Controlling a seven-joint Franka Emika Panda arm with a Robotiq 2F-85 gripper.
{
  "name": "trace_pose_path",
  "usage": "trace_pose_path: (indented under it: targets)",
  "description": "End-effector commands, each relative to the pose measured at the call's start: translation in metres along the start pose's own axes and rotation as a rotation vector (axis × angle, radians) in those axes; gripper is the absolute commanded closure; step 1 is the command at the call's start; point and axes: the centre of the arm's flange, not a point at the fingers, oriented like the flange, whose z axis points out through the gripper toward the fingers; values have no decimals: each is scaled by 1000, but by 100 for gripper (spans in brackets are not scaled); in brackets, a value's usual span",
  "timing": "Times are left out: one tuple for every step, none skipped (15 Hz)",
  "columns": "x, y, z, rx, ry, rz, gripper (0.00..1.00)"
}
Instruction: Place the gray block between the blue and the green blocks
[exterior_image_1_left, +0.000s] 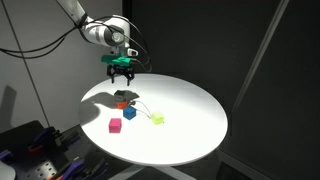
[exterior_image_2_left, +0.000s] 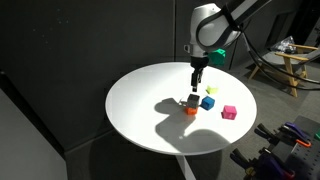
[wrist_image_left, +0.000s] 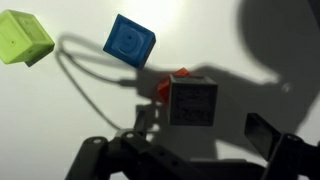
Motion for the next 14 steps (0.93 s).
trace_pose_path:
  targets:
    - [4,2,13,11,7,25,0]
    - [4,1,17,12,1,25,0]
    - [5,-2,22,13,-6,21,0]
    - [6,-3,26,13,-11,20,0]
    - [6,-5,30,15,-17,18,0]
    - [6,-5,35,18,-25,17,0]
    - [6,-6,39,20,-32,16,0]
    - [6,-6,42,21,-36,16,0]
    - [6,-6,46,22,-41,16,0]
    - [6,-6,49,22,-45,16,0]
    - [6,-6,51,23,-48,15,0]
    - [6,-5,53,24,-51,14,0]
    - [6,-5,55,24,-52,13,0]
    - [7,-4,57,24,-54,14,0]
